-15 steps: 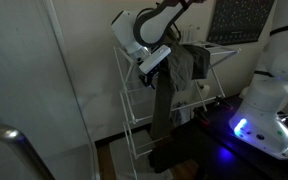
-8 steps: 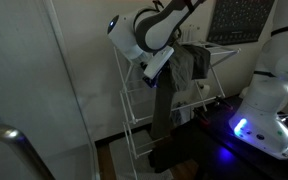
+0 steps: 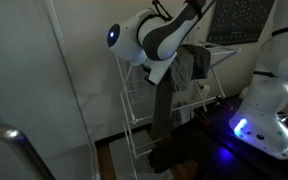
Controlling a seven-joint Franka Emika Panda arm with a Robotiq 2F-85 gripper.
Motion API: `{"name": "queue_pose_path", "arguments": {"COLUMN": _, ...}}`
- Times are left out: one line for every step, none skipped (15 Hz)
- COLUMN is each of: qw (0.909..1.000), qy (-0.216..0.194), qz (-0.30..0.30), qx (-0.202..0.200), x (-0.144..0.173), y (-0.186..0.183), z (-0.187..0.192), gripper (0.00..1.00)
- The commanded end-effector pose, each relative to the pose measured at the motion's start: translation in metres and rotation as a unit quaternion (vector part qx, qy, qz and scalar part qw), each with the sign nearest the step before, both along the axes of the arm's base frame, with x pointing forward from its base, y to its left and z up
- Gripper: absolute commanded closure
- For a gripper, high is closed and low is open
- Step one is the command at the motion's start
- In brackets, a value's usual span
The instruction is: Fold the pants
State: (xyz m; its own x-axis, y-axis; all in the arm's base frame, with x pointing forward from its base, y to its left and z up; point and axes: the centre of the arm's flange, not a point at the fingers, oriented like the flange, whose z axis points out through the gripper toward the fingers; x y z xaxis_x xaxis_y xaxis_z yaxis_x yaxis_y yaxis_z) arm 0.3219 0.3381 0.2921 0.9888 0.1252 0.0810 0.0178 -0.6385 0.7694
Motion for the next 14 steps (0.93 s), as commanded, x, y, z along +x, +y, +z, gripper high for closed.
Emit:
{"name": "queue_pose_path", "arguments": {"qw": 0.9992, "qy": -0.022, "qz": 0.002, "qx": -0.033, "x": -0.012, "y": -0.009, "z": -0.005, "gripper": 0.0}}
{"name": "queue_pose_path", "arguments": {"qw": 0.9989, "qy": -0.024, "qz": 0.0, "qx": -0.04, "x": -0.013, "y": -0.011, "z": -0.007, "gripper": 0.0}}
{"name": "queue_pose_path", "arguments": {"qw": 0.9985, "qy": -0.026, "qz": 0.0, "qx": -0.048, "x": -0.014, "y": -0.014, "z": -0.008, "gripper": 0.0}}
{"name": "queue_pose_path", "arguments": {"qw": 0.998, "qy": -0.03, "qz": -0.001, "qx": -0.056, "x": -0.014, "y": -0.016, "z": -0.009, "gripper": 0.0}}
{"name": "queue_pose_path", "arguments": {"qw": 0.9975, "qy": -0.033, "qz": -0.004, "qx": -0.062, "x": -0.015, "y": -0.017, "z": -0.01, "gripper": 0.0}}
{"name": "queue_pose_path", "arguments": {"qw": 0.9971, "qy": -0.035, "qz": -0.005, "qx": -0.067, "x": -0.015, "y": -0.018, "z": -0.011, "gripper": 0.0}}
{"name": "queue_pose_path", "arguments": {"qw": 0.9967, "qy": -0.038, "qz": -0.008, "qx": -0.071, "x": -0.016, "y": -0.019, "z": -0.012, "gripper": 0.0}}
{"name": "queue_pose_path", "arguments": {"qw": 0.9962, "qy": -0.04, "qz": -0.01, "qx": -0.076, "x": -0.017, "y": -0.02, "z": -0.013, "gripper": 0.0}}
{"name": "queue_pose_path", "arguments": {"qw": 0.9956, "qy": -0.043, "qz": -0.014, "qx": -0.082, "x": -0.017, "y": -0.02, "z": -0.014, "gripper": 0.0}}
{"name": "queue_pose_path", "arguments": {"qw": 0.9954, "qy": -0.047, "qz": -0.019, "qx": -0.081, "x": -0.018, "y": -0.019, "z": -0.015, "gripper": 0.0}}
{"name": "queue_pose_path", "arguments": {"qw": 0.9959, "qy": -0.05, "qz": -0.019, "qx": -0.073, "x": -0.017, "y": -0.017, "z": -0.015, "gripper": 0.0}}
{"name": "queue_pose_path", "arguments": {"qw": 0.9961, "qy": -0.056, "qz": -0.018, "qx": -0.066, "x": -0.017, "y": -0.014, "z": -0.016, "gripper": 0.0}}
{"name": "queue_pose_path", "arguments": {"qw": 0.9962, "qy": -0.063, "qz": -0.017, "qx": -0.057, "x": -0.016, "y": -0.012, "z": -0.016, "gripper": 0.0}}
{"name": "queue_pose_path", "arguments": {"qw": 0.9958, "qy": -0.07, "qz": -0.017, "qx": -0.058, "x": -0.015, "y": -0.01, "z": -0.016, "gripper": 0.0}}
